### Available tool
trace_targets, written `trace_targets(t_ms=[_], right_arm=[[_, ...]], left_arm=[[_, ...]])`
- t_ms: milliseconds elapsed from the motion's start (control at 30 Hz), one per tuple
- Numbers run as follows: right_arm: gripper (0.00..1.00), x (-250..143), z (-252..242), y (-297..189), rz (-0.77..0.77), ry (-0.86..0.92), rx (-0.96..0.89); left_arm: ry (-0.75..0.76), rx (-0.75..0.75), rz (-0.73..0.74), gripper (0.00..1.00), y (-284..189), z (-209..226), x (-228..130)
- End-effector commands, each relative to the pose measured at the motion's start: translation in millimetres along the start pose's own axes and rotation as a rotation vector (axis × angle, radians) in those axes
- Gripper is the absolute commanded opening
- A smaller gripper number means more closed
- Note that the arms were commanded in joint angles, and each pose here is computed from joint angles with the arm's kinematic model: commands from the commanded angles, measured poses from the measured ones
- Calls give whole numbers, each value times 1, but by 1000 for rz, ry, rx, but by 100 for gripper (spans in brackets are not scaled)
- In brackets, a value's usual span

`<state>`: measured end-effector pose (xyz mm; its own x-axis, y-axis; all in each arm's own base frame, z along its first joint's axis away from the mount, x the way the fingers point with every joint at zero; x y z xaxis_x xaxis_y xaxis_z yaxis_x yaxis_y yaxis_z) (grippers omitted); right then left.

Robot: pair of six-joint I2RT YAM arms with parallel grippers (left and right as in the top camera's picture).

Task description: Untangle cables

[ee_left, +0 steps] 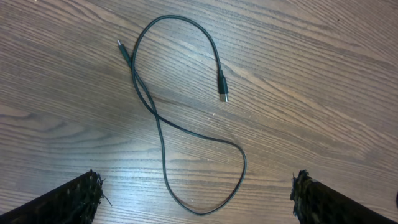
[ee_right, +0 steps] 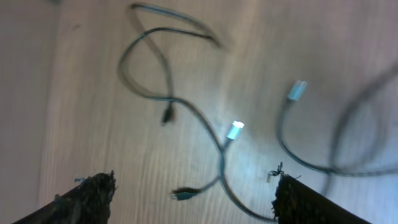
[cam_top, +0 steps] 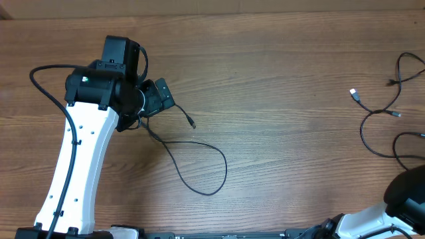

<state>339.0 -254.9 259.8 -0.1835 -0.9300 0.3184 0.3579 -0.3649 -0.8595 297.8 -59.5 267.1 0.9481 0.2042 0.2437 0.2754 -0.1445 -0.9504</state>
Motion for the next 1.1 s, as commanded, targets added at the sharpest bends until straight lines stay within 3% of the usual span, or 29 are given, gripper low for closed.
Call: trace_targets(t_ms=[0, 200, 500, 567, 700, 833, 1067], right_arm=[[84, -35, 16, 14, 78, -259, 81], [82, -56, 34, 17, 87, -359, 135], [69, -35, 65, -16, 59, -406, 188], [73, -36, 66, -6, 68, -426, 173], [99, -32, 63, 29, 32, -453, 86], [100, -24, 54, 63, -41, -459, -35], [100, -31, 46, 115, -26, -565, -114]], left_arm=[[-6, 2, -6, 100, -1, -2, 1], [-6, 2, -6, 99, -1, -2, 1], [-6, 2, -6, 99, -1, -2, 1], [-6, 3, -6, 100, -1, -2, 1], [-6, 2, -6, 100, -1, -2, 1], [-6, 2, -6, 100, -1, -2, 1], [-6, 2, -6, 100, -1, -2, 1]])
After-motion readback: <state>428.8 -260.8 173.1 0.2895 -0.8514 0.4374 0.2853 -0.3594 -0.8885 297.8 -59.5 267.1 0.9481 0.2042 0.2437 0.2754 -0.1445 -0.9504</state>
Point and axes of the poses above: each gripper's point midway between its finger pads, its own y axis out along the fingers, its own z axis along the line the jaws close on, x = y × z, the point moved 5 cm from there along -y, back along the fingers, and after that the axes turned 14 degrees about y, right-handed, at the moved point
